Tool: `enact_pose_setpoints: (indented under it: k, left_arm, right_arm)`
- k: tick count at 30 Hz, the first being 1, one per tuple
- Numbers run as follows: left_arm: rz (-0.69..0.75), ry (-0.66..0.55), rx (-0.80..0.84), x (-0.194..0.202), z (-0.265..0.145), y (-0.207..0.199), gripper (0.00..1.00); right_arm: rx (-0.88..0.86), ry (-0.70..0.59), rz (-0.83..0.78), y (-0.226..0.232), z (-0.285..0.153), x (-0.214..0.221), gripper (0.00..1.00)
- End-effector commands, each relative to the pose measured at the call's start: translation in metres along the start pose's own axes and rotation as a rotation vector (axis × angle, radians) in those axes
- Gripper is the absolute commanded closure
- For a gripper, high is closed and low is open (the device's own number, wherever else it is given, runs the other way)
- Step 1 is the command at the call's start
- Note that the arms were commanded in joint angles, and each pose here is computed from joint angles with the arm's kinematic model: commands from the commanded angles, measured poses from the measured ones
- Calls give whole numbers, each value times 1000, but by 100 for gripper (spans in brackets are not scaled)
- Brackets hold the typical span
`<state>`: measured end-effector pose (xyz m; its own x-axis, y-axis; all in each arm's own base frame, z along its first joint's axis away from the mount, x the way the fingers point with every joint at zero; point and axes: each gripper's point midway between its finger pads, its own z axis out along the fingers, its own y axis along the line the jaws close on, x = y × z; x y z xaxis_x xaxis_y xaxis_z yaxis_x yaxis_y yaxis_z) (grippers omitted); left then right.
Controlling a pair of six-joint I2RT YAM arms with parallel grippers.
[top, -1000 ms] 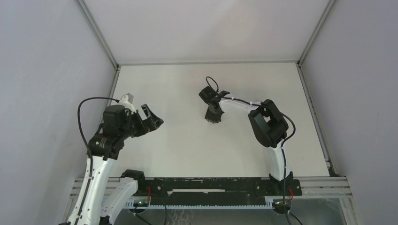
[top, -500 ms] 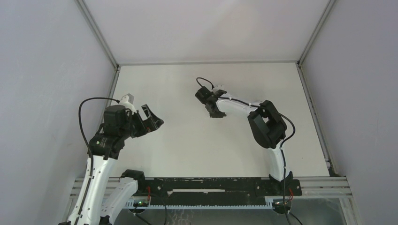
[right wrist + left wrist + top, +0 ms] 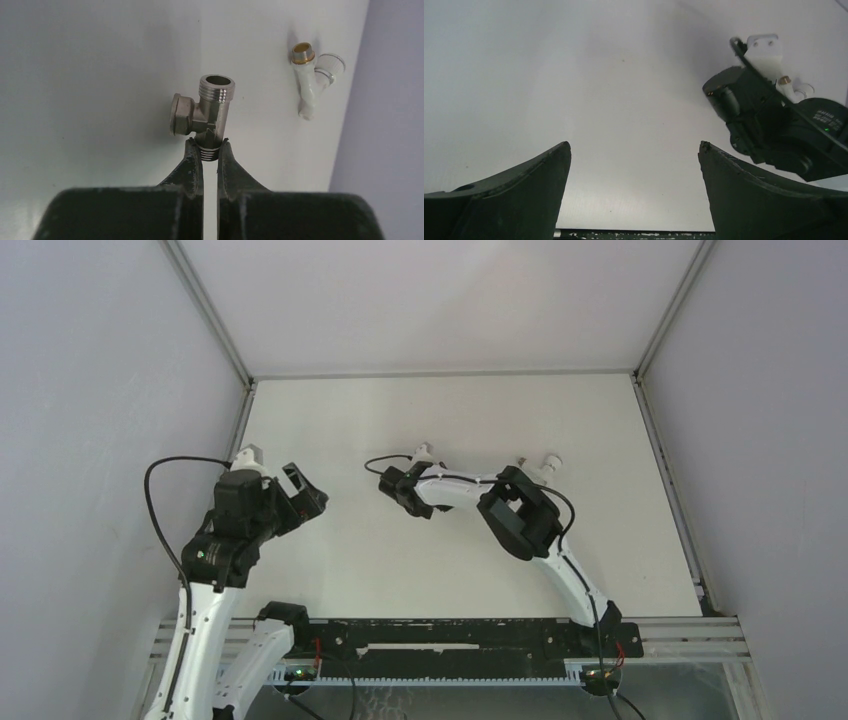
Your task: Install the water faucets
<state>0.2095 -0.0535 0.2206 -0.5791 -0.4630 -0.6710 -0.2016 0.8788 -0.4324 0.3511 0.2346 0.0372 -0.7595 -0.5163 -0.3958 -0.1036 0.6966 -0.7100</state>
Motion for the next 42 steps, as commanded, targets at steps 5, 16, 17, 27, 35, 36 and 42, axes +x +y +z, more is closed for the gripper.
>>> enact_pose_setpoints:
  k: [5, 16, 17, 27, 35, 36, 42]
  left_arm:
    - [-39, -122, -50, -31, -18, 2, 0]
    - [-39, -98, -6, -29, -10, -6, 0]
    - [-39, -98, -3, -29, -10, -7, 0]
    - [-37, -87, 13, -28, -8, -10, 0]
    - [-37, -88, 21, -28, -8, -12, 0]
    - [-37, -88, 23, -28, -8, -12, 0]
    - [-38, -80, 25, -26, -6, -12, 0]
  right_arm:
    - [156, -57, -176, -8, -6, -5, 100]
    - [209, -102, -239, -3, -14, -9, 98]
    - [209, -100, -245, -2, -15, -8, 97]
    - [159, -102, -250, 15, -21, -4, 68]
    - [131, -110, -219, 13, -27, -10, 65]
    - [130, -114, -213, 12, -29, -11, 65]
    - [123, -129, -193, 7, -35, -17, 64]
